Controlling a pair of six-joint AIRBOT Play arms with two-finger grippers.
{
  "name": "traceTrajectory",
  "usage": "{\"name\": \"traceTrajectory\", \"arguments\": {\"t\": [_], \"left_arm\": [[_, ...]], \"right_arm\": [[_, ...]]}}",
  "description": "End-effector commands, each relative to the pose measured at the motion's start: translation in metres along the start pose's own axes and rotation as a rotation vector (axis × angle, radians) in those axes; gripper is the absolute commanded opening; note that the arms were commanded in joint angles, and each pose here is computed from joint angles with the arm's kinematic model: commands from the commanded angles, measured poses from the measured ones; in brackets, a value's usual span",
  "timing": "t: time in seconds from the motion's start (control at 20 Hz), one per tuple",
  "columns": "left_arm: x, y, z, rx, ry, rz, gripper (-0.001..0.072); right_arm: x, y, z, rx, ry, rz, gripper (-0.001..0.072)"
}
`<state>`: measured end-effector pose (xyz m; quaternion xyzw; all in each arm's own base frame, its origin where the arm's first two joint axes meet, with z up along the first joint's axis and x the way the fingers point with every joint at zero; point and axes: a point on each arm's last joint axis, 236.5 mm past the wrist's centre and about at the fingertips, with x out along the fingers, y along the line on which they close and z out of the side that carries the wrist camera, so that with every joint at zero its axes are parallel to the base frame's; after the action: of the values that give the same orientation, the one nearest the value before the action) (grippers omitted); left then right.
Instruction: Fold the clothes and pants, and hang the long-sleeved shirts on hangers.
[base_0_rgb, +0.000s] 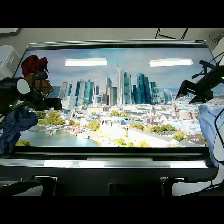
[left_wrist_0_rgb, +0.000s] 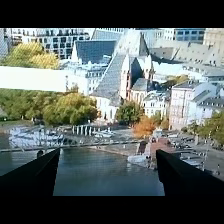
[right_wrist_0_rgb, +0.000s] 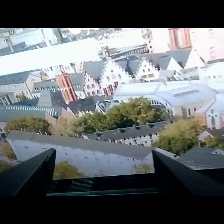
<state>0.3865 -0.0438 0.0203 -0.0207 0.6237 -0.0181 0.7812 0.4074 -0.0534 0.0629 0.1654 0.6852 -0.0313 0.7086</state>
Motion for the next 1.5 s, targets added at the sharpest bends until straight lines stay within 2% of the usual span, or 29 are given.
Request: {"name": "traceTrajectory", "arguments": {"t": [0.0,1.45], "left_arm": [[0.000,0.000,0.000,0.001,0.000,0.000,0.0703],[-0.002,0.000,0.007,0.004,-0.027,0.004,0.0703]], "right_arm": [[0.000,0.000,0.000,-0.001,0.001,0.000,0.0693],[0.001,0.000,0.017,0.001,-0.066,0.001,0.0693]]}}
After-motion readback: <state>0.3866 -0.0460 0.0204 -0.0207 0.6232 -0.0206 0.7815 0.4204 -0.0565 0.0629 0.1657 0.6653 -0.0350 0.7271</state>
